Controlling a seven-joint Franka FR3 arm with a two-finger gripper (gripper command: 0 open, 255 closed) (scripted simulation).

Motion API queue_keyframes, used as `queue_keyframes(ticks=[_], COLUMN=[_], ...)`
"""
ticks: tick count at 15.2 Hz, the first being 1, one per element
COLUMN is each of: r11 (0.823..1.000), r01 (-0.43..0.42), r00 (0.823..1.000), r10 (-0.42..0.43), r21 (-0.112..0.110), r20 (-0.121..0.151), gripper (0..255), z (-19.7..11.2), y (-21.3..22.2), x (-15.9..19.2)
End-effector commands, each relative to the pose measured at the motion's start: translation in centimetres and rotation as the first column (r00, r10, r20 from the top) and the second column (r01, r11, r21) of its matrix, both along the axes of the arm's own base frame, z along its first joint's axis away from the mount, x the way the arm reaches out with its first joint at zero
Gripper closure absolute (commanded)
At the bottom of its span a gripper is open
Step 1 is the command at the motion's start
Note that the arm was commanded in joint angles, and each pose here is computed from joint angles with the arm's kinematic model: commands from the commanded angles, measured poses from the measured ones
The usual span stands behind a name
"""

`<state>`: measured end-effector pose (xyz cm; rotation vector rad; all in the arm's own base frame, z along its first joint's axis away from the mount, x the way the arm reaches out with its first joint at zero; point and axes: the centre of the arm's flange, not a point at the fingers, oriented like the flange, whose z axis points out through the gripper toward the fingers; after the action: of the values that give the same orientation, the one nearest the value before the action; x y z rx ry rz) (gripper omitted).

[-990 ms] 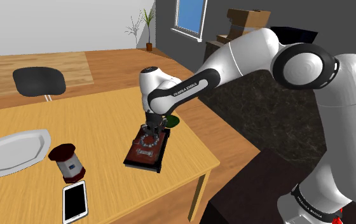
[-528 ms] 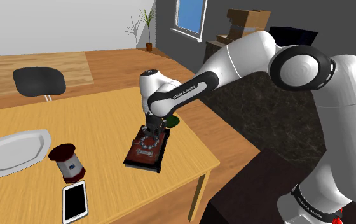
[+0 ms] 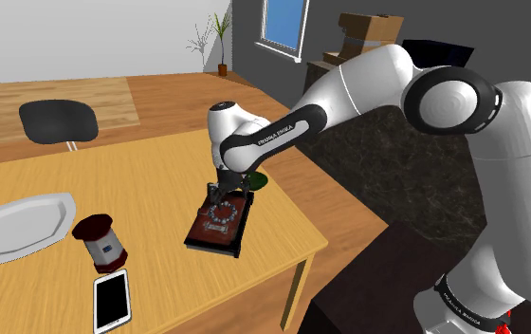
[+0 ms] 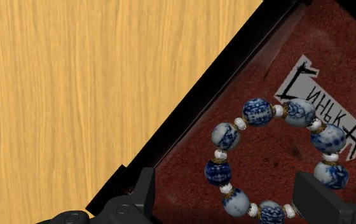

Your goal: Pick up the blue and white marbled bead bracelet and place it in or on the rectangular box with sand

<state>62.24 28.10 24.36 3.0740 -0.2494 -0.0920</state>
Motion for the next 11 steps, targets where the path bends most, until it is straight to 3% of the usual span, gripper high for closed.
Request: queue_keyframes(ticks=[1, 3, 11], r11=[1.000, 1.000, 1.000], r01=[0.000, 0.000, 0.000], r00=[1.000, 1.000, 1.000], r10=[0.000, 0.000, 0.000], r21=[0.000, 0.000, 0.000], r20=[0.000, 0.000, 0.000], gripper=[0, 0, 0], z=[2.0, 4.3, 4.3], y=[0.1, 0.2, 0.2], x=[0.1, 0.2, 0.2])
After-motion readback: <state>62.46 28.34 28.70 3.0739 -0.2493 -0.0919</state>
